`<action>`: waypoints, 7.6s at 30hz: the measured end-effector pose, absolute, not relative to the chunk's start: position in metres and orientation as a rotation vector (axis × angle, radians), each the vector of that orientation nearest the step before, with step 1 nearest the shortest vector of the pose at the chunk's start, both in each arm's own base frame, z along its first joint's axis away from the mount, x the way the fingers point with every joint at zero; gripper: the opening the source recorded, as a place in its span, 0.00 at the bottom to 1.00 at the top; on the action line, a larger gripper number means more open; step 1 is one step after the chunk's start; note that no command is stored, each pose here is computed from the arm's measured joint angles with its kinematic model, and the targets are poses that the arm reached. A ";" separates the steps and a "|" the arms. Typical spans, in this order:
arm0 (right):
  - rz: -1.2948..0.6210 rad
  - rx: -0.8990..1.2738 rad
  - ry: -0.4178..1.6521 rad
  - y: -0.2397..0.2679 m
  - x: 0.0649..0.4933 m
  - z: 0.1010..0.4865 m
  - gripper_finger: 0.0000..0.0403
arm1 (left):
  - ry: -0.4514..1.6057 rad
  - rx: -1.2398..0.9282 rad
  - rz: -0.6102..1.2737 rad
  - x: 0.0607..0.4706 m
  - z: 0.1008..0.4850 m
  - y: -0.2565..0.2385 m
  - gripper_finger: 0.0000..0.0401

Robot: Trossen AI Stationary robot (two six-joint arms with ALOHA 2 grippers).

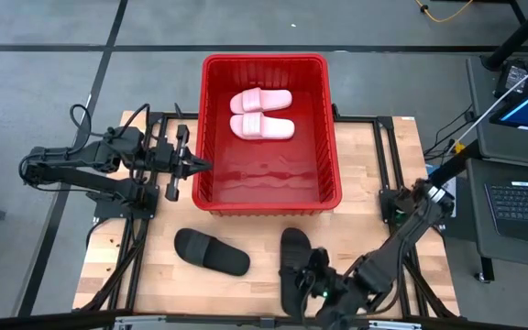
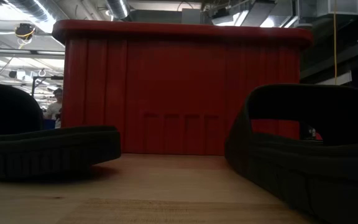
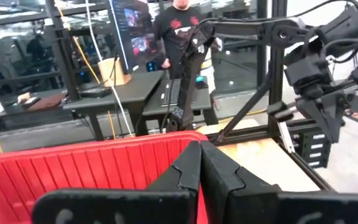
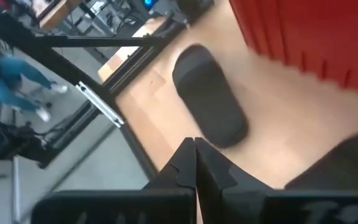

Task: Pick and place slides into bin
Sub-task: Put the right black slide into the bin

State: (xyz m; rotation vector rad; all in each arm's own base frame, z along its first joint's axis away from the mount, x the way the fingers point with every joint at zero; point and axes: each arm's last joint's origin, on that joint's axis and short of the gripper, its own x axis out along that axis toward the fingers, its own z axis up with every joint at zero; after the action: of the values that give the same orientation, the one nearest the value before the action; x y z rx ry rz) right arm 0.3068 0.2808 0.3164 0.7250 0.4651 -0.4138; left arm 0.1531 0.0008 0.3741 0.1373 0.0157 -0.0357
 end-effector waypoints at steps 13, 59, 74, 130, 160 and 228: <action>-0.548 1.113 0.286 0.322 0.294 0.275 0.00 | 0.036 0.142 -0.086 0.153 0.372 -0.001 0.00; -0.831 1.295 0.447 0.301 0.321 0.224 0.16 | 0.035 0.115 -0.086 0.153 0.372 -0.001 0.01; -0.900 1.301 0.490 0.293 0.333 0.209 0.29 | 0.034 0.116 -0.086 0.153 0.372 -0.001 0.01; -0.917 1.204 0.694 0.283 0.368 0.150 0.02 | 0.033 0.142 -0.087 0.153 0.372 -0.001 0.01; -0.698 0.801 0.701 0.303 0.363 0.247 0.01 | 0.034 0.132 -0.086 0.153 0.372 -0.001 0.00; -0.451 -0.280 0.506 0.142 0.330 0.464 0.01 | 0.023 0.091 0.001 0.153 0.374 0.002 0.00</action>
State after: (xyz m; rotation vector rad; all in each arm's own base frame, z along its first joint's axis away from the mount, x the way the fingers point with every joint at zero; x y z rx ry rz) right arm 0.3295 0.1417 0.4645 -0.2805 0.5061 -0.4508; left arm 0.1530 0.0019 0.3737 0.0914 0.0232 0.0015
